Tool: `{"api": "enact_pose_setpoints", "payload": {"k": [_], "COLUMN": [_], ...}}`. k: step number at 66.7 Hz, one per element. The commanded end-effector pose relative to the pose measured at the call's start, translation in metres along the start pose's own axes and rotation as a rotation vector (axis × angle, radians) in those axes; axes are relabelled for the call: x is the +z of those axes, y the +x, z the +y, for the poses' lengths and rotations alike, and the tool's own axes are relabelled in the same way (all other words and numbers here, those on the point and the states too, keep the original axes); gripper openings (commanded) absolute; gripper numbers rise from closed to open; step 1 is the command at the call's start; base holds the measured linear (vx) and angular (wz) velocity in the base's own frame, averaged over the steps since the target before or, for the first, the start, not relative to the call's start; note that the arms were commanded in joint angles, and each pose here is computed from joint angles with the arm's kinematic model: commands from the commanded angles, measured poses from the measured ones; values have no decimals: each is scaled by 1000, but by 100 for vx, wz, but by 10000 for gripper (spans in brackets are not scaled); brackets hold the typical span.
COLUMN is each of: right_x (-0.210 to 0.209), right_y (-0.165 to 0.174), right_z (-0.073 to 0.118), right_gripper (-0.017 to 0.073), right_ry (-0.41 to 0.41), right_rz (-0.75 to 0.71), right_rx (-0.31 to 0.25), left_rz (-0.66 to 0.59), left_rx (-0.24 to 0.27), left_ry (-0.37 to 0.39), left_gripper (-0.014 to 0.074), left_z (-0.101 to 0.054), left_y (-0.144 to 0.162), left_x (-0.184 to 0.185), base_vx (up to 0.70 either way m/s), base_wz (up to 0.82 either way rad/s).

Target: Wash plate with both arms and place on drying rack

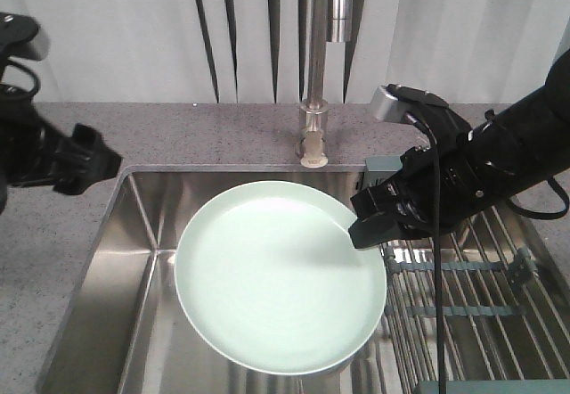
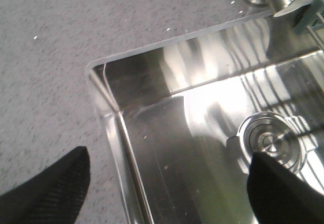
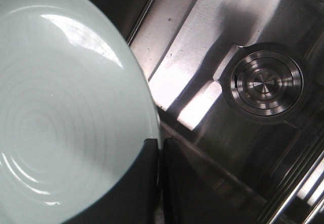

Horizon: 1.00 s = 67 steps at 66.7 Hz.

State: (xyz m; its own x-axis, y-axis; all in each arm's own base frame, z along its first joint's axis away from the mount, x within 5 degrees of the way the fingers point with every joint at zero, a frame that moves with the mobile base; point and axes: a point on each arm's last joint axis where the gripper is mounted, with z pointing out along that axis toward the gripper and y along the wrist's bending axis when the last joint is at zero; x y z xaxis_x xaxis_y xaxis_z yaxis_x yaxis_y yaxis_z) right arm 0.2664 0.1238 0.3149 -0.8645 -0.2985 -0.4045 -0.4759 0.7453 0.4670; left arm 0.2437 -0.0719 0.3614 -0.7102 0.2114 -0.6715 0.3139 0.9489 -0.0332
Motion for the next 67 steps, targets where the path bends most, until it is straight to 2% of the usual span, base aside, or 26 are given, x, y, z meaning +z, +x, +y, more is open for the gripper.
{"api": "enact_pose_setpoints", "payload": {"k": [1,8,22,48,67], "right_x": [-17,-17,-17,-17,-17], "right_y": [-5,-5,-5,-5,-5], "right_z": [12,12,12,12,12], "right_gripper": [-8,-8,-8,-8,-8], "right_ry": [-25,-25,-25,-25,-25], "right_rz": [-84,-84,-84,-84,-83], "right_rx": [-23,-23,-23,-23,-24], "left_rz": [-119,-126,-125,-127,-167], "left_rx": [-39,-75,-109,-106,-95], "left_ry": [-25,-56,-90,-103,-114], "left_gripper": [590,590,590,590,590], "left_z": [6,14,19,14,12], "left_y": [8,28,63,116,126], "left_x": [-24,-31,-39,-45,-56], "base_vx": [0,0,0,0,0], "base_wz": [0,0,0,0,0]}}
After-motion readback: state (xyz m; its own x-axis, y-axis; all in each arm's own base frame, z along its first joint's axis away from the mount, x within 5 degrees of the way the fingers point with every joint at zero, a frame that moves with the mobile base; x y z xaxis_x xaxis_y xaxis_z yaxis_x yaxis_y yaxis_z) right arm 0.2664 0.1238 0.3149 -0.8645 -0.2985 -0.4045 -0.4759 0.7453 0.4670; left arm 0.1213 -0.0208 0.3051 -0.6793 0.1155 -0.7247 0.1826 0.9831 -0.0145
